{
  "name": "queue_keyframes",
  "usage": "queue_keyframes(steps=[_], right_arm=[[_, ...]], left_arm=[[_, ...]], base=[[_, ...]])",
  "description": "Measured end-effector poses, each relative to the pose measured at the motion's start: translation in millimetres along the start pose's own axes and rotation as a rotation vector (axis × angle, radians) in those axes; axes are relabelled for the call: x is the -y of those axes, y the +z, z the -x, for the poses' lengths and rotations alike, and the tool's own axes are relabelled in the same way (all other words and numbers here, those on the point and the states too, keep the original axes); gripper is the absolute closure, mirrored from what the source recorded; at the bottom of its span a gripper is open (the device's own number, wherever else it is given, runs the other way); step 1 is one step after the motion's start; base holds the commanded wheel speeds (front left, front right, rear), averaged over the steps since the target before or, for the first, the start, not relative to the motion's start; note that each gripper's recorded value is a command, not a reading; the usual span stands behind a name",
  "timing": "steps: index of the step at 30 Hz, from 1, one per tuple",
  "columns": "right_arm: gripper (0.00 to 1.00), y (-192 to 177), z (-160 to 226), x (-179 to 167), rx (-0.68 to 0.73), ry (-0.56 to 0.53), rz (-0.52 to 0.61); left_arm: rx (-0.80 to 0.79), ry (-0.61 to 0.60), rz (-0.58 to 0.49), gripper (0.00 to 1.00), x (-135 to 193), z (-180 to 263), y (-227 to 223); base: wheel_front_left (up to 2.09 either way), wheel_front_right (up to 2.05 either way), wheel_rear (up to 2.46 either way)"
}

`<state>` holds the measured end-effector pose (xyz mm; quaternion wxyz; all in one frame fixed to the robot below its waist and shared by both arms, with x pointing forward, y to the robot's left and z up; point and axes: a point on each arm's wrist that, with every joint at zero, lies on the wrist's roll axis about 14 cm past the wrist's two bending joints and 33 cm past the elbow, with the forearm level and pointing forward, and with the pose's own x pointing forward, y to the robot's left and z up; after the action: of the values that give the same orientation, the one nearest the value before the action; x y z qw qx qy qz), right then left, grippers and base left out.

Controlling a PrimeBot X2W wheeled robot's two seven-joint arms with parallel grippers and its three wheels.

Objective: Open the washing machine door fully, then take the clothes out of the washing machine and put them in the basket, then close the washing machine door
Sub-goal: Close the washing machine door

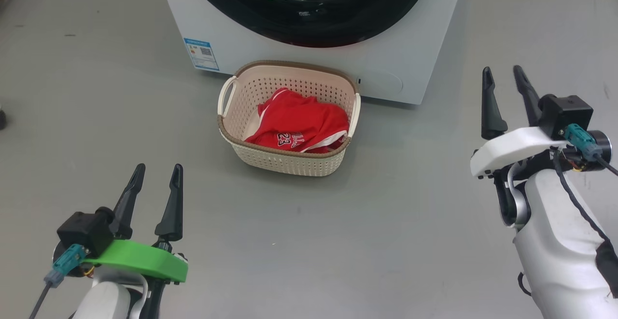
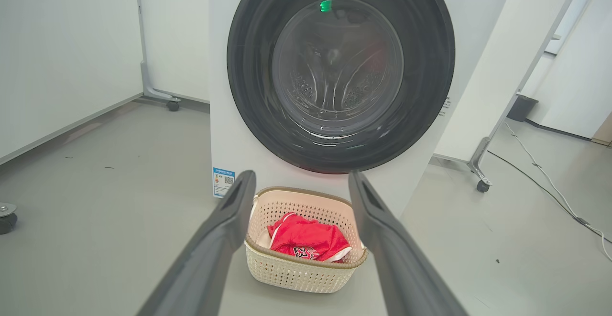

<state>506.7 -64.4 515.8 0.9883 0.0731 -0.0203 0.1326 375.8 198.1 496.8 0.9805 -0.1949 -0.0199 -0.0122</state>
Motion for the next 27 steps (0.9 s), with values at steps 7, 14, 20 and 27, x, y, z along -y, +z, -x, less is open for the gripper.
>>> queue_keyframes(steps=[7, 14, 20, 27], right_arm=[[0.00, 2, 26, 15, 0.009, -0.053, -0.011], [0.00, 0, 49, 29, 0.015, -0.107, -0.019], [0.00, -3, 67, 35, 0.011, -0.139, -0.026], [0.00, -7, 84, 45, 0.006, -0.182, -0.024]], left_arm=[[0.012, -0.048, -0.019, 0.00, 13, -2, 4], [0.050, -0.057, 0.001, 0.00, 19, -8, 13], [0.043, -0.062, 0.004, 0.00, 21, -8, 10], [0.026, -0.098, -0.007, 0.00, 33, -11, 4]], base=[[0.00, 0.00, 0.00], [0.00, 0.00, 0.00], [0.00, 0.00, 0.00], [0.00, 0.00, 0.00]])
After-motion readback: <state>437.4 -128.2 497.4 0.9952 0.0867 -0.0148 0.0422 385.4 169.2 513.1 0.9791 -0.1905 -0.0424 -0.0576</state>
